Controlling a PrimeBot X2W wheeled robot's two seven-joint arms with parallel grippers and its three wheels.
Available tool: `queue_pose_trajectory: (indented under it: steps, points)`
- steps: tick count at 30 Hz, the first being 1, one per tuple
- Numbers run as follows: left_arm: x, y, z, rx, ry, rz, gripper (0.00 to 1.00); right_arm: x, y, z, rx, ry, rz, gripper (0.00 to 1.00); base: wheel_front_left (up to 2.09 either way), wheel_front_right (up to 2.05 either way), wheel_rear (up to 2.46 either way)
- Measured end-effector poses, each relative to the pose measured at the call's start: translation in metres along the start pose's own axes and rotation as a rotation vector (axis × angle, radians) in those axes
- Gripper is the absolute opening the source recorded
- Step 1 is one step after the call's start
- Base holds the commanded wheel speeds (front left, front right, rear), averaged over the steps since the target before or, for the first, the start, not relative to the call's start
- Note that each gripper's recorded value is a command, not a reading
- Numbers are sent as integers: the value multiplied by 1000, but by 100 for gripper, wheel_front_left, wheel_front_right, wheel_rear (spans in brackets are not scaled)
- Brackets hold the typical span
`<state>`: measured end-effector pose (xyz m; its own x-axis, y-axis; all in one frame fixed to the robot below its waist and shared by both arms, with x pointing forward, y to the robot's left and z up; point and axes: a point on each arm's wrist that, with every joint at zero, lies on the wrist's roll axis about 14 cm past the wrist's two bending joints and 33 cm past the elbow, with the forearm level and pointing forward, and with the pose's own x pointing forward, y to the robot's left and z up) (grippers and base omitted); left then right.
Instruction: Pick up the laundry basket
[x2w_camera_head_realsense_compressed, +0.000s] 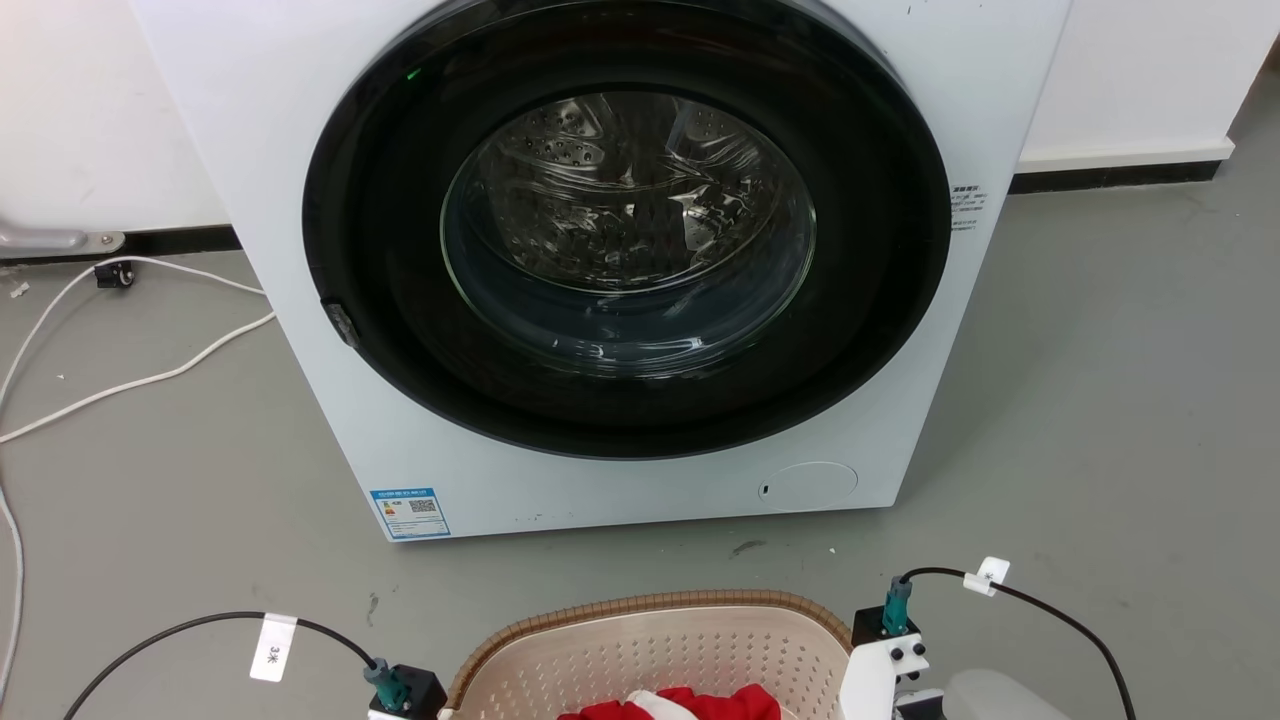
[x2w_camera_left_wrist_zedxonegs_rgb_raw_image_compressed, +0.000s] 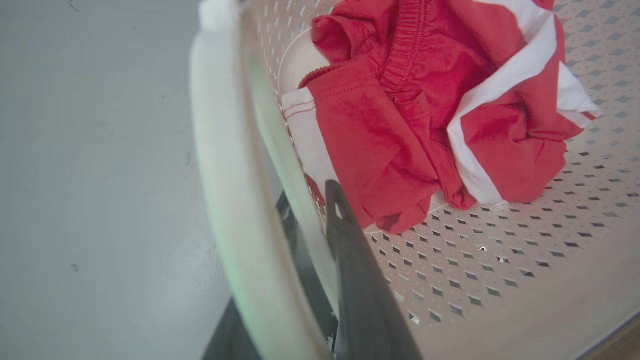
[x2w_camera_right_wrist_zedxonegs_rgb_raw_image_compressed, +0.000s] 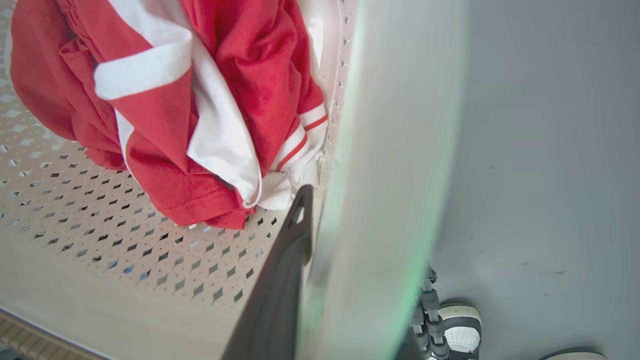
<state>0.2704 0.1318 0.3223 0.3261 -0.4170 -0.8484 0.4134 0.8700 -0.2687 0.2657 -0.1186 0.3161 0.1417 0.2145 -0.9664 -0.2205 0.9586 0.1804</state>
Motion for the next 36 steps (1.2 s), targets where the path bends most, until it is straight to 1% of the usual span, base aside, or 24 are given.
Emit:
queue_pose_trajectory:
  steps: [36]
  points:
    - [2,-1,-1,-19,9,-4,0,-1,-3,3,4,3,-6,0,0,0,0]
